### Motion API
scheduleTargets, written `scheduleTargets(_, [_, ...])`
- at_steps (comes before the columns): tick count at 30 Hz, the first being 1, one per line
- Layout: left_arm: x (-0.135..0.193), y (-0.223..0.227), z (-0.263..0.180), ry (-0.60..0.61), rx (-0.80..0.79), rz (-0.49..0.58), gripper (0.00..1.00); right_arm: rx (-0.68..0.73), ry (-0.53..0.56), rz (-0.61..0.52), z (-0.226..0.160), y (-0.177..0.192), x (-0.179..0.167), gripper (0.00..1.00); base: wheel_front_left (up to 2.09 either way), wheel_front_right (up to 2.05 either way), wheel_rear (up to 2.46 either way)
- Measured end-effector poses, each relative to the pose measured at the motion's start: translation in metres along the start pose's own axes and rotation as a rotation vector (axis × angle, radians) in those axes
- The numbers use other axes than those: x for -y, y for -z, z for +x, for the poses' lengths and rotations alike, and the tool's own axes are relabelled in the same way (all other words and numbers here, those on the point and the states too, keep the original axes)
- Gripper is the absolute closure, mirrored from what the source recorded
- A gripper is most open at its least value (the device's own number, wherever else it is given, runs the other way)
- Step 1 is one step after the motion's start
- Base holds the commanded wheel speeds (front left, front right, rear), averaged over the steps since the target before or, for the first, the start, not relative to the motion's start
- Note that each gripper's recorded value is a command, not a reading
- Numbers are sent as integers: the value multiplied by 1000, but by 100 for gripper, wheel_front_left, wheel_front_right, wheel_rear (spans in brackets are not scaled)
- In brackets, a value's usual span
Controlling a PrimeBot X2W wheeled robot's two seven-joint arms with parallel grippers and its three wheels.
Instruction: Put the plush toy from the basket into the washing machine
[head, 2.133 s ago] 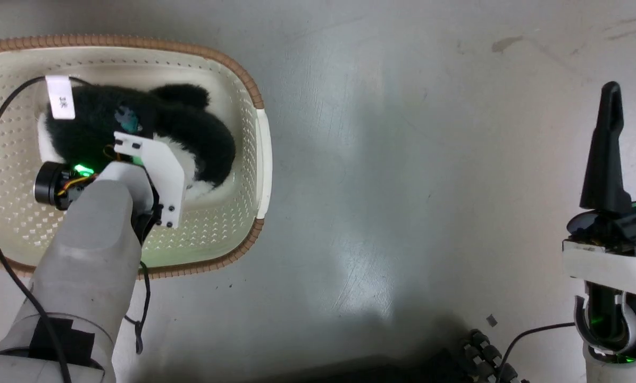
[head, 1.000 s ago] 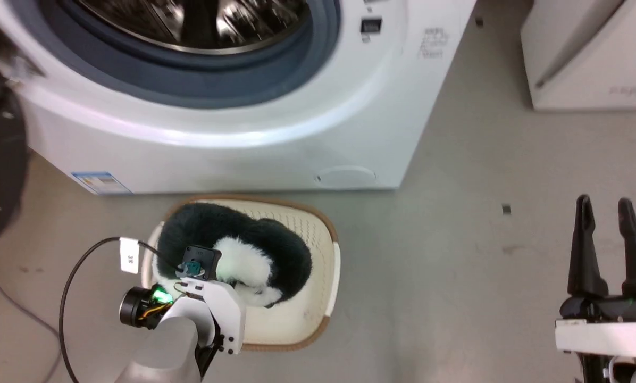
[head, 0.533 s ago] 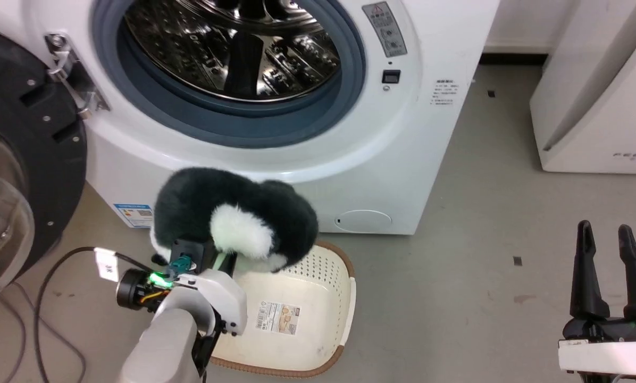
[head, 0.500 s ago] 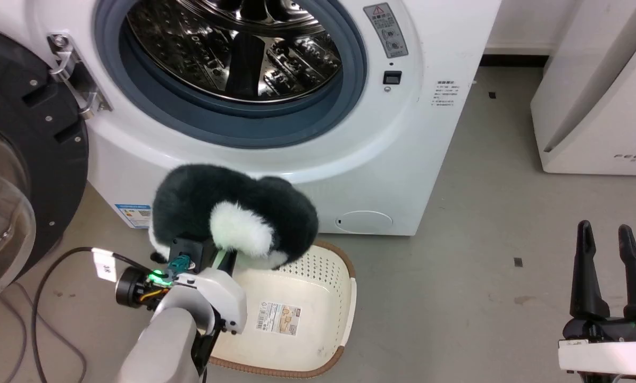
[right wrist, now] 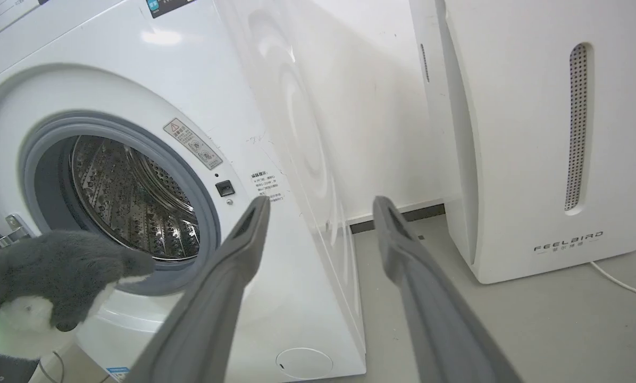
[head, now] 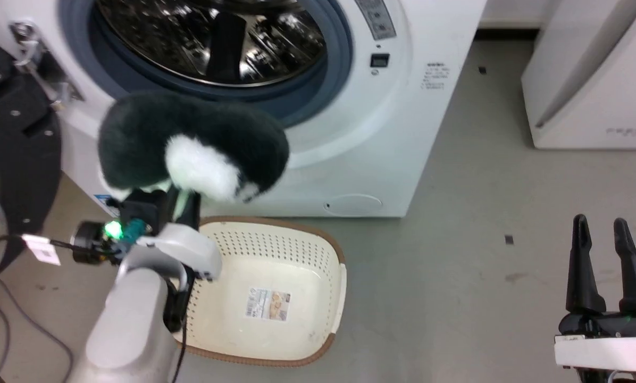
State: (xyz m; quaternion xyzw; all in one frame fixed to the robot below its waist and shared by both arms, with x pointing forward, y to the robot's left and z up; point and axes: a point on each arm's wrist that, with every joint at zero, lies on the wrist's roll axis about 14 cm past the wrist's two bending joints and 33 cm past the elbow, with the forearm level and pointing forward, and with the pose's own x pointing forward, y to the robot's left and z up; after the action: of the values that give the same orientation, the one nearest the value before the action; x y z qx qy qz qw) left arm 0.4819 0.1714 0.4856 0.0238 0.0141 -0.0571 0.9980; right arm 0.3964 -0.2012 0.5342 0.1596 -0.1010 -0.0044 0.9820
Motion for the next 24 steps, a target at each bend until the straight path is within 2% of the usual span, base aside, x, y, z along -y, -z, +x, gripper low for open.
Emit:
scheduleTargets(9, [-1,-10,55,3,56,16,100,-12,42,-22,16,11,17,0,0,0,0])
scheduleTargets(24, [-4,12,175,1,90,38,100,-71,124,-54,42,49,55,0,0,0,0])
